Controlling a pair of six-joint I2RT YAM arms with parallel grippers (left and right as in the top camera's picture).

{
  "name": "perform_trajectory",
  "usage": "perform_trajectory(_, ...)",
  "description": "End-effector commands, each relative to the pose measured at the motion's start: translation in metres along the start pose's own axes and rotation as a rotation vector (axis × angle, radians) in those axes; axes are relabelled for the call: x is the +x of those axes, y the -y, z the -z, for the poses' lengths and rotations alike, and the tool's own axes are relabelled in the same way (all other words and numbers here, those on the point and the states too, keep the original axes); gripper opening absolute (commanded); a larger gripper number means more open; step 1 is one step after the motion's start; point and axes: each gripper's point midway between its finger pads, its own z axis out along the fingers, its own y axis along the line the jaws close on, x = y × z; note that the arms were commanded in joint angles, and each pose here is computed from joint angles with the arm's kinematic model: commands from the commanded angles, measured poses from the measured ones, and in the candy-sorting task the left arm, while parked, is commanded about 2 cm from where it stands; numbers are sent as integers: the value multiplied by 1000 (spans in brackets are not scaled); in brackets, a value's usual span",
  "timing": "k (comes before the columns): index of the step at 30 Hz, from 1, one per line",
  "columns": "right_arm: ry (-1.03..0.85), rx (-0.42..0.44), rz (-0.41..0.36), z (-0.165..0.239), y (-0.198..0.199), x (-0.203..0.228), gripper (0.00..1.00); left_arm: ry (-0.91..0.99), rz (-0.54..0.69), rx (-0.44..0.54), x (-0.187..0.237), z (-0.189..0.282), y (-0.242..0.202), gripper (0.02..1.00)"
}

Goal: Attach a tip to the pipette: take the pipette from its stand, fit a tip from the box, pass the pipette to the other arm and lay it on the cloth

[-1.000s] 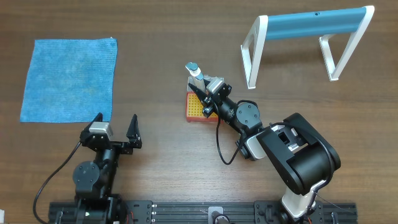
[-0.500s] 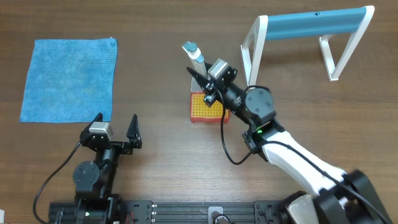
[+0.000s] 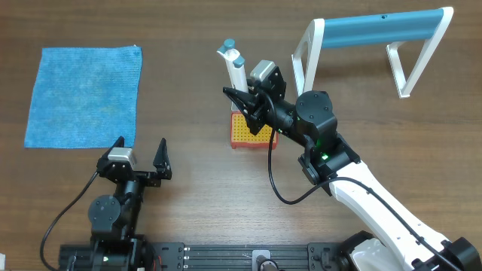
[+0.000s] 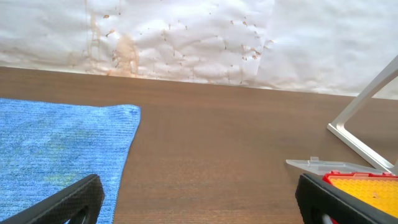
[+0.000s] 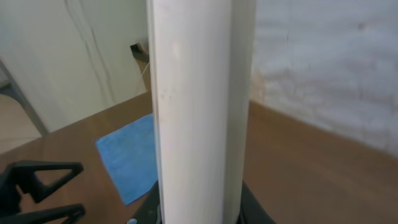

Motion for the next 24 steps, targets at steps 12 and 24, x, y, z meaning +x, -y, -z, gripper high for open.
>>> perform_trajectory(12, -232, 162, -828, 10, 11, 62, 80, 43, 265, 227, -19, 5, 39, 996)
perform_trajectory(24, -300, 147, -890, 13, 2, 75, 80, -261, 1298, 308, 1, 12, 63, 996)
